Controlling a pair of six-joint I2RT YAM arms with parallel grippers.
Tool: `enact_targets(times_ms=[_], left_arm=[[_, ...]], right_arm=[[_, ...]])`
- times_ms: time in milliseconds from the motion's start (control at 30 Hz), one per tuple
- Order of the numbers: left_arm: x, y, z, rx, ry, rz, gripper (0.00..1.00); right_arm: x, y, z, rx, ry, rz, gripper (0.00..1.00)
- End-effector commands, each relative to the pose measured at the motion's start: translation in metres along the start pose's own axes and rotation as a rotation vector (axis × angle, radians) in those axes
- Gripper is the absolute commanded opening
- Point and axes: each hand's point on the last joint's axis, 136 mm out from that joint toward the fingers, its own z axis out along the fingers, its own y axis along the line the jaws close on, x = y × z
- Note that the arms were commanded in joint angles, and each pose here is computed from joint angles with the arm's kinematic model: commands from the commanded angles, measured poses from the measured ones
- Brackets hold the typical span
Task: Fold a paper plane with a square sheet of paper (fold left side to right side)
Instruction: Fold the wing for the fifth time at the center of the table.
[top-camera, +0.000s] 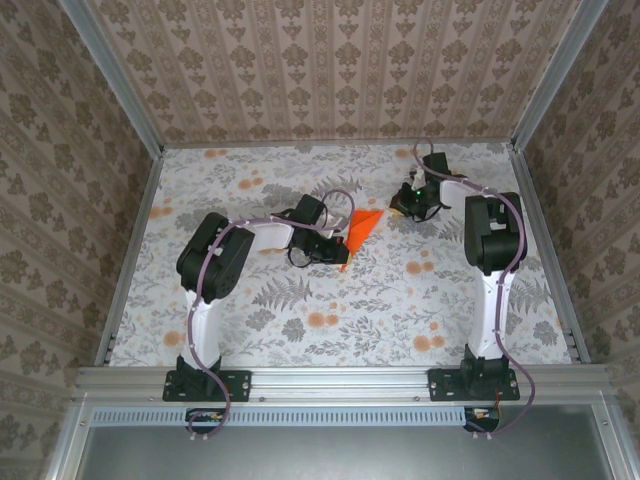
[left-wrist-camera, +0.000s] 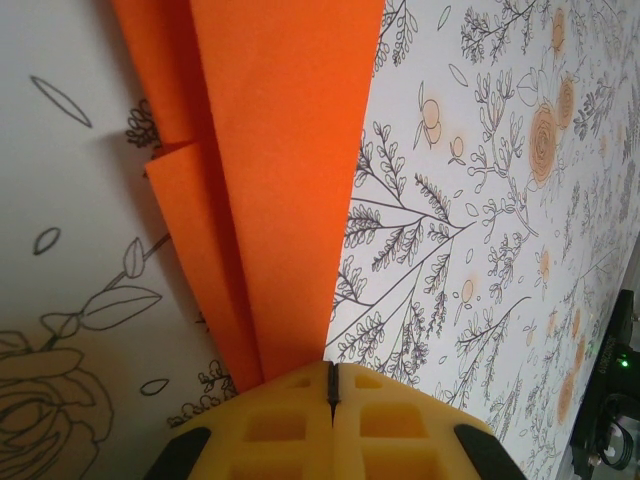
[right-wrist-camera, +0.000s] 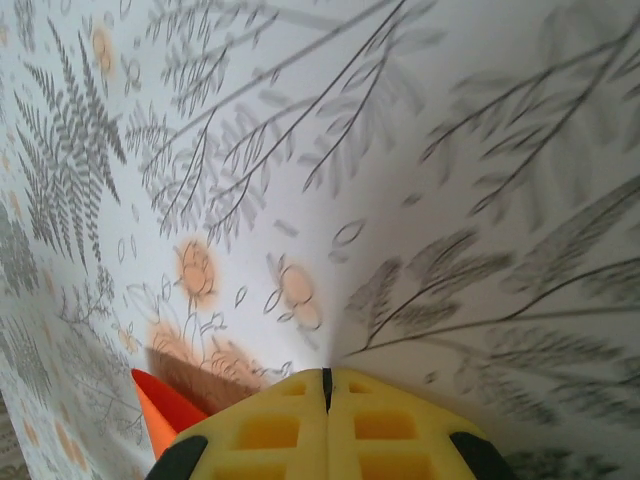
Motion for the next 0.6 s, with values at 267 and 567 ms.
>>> enact_targets(times_ms=[267,567], left_arm=[[0.043,0.020,0.002,-0.072,0.109,-0.101,0.04],[-0.006,-0.054,-0.058,0.040,-0.066,0.071,0.29]], right_arm=[[-0.017,0.003,-0.029,0.008,-0.097,0.003,0.01],[0.010,0.016,-0.086,0.054,-0.224,-0.025,0.29]])
